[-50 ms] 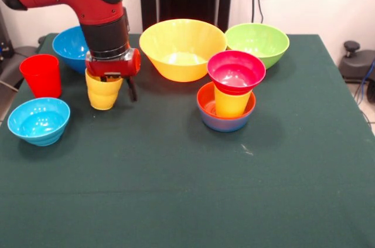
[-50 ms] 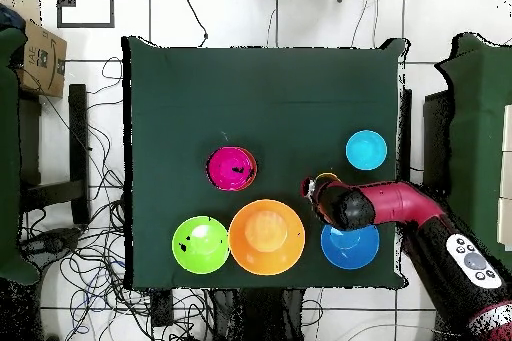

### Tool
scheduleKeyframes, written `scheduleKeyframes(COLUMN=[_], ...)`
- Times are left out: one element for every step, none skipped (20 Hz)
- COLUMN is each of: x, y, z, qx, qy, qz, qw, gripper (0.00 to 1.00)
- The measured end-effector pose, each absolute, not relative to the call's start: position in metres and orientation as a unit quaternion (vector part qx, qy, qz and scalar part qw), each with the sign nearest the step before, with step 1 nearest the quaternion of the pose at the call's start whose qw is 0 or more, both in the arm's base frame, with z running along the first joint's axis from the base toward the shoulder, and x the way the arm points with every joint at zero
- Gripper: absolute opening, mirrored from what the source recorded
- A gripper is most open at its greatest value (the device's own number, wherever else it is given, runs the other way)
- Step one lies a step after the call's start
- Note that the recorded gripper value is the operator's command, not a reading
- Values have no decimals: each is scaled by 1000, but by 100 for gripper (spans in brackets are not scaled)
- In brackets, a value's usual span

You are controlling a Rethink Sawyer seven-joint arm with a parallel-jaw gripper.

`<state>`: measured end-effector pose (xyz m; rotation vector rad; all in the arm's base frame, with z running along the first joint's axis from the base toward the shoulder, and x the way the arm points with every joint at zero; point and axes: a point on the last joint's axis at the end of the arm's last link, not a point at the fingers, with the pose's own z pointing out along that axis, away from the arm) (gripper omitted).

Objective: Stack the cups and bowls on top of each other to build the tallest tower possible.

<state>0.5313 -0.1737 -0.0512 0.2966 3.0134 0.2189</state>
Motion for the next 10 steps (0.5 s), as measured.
scheduleKeyframes(x=[532, 535, 540, 542, 547, 550, 552, 554, 556, 557], y=[-174, -175, -180, -182, -187, -190, -193, -195, -197, -198], z=[-51, -49, -46, -45, -41, -40, -39, -39, -39, -39], qx=[98, 100, 102, 103, 104, 105, 107, 108, 109, 110], qy=[991, 991, 991, 991, 990, 990, 990, 990, 990, 990], qz=[72, 71, 67, 66, 61, 58, 56, 54, 53, 52], qw=[53, 55, 60, 61, 67, 69, 70, 72, 72, 72], gripper=[0, 0, 0, 0, 0, 0, 0, 0, 0, 0])
